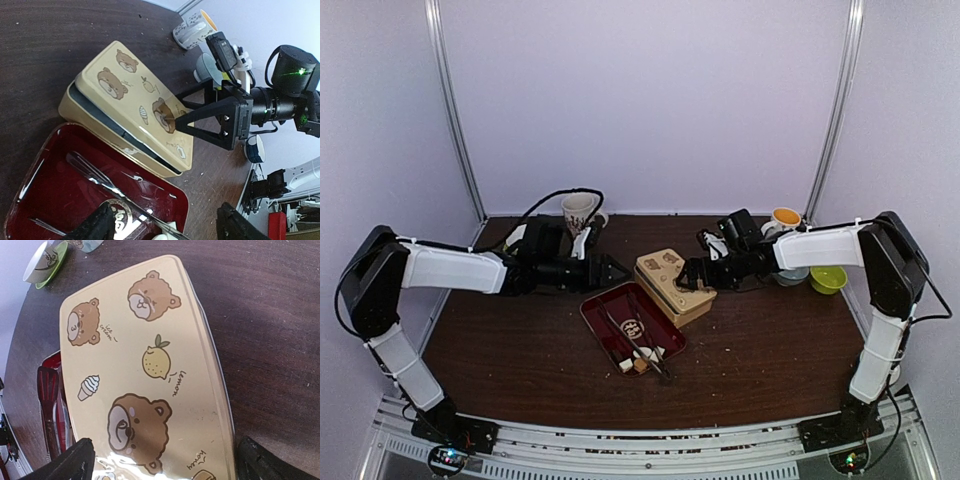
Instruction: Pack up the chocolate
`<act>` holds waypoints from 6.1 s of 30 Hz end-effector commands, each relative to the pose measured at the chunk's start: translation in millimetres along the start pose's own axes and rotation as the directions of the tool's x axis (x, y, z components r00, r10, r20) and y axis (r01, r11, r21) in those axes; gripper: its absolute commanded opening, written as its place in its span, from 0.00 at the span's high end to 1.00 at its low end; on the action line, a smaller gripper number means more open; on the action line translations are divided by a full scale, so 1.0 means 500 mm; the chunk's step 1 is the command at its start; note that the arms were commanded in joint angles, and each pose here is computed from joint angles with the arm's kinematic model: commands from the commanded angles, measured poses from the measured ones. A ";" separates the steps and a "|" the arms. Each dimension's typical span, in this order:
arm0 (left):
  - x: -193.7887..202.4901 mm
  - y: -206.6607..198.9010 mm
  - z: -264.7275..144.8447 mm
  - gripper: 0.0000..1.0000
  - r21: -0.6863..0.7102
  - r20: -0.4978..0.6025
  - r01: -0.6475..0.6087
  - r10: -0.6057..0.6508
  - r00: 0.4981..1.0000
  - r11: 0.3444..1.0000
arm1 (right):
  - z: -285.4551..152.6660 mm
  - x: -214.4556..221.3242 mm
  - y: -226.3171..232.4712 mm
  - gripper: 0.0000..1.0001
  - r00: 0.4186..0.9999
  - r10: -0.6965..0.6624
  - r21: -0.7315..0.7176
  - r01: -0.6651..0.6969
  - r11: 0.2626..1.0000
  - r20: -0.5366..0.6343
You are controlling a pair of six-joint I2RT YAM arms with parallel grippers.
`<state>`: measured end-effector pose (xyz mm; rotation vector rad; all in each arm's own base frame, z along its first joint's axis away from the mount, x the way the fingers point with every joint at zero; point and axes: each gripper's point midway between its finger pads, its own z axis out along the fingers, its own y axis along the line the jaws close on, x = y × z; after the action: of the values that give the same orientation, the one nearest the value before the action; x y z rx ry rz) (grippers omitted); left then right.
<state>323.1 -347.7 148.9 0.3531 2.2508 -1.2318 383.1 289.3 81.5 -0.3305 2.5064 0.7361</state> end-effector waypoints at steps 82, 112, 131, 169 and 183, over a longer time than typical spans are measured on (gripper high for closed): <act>0.009 0.045 0.183 0.35 -0.045 -0.082 0.182 -0.185 0.979 0.982 | -0.040 0.035 0.054 0.36 0.997 0.070 -0.096 -0.071 0.993 -0.013; 0.003 0.008 0.179 0.66 0.008 -0.084 0.170 -0.169 0.982 0.985 | -0.048 0.007 0.150 0.57 0.984 0.178 -0.401 -0.160 0.902 0.006; -0.029 -0.050 0.110 0.67 0.056 -0.020 0.113 -0.112 0.993 0.992 | -0.171 -0.021 0.248 0.75 0.978 0.190 -0.597 -0.100 0.796 0.089; 0.010 -0.040 -0.075 0.44 -0.150 0.020 -0.051 0.054 0.998 0.987 | -0.260 0.173 0.019 0.64 0.992 -0.121 0.192 0.124 0.974 -0.024; 0.026 0.000 -0.215 0.36 -0.370 0.036 -0.191 0.220 0.975 0.909 | -0.273 0.206 0.068 0.26 0.968 -0.237 0.224 0.214 0.951 0.083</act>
<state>281.9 -281.7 189.7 0.3487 2.2595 -0.8265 214.1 235.5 106.8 -0.5748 2.5253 0.3960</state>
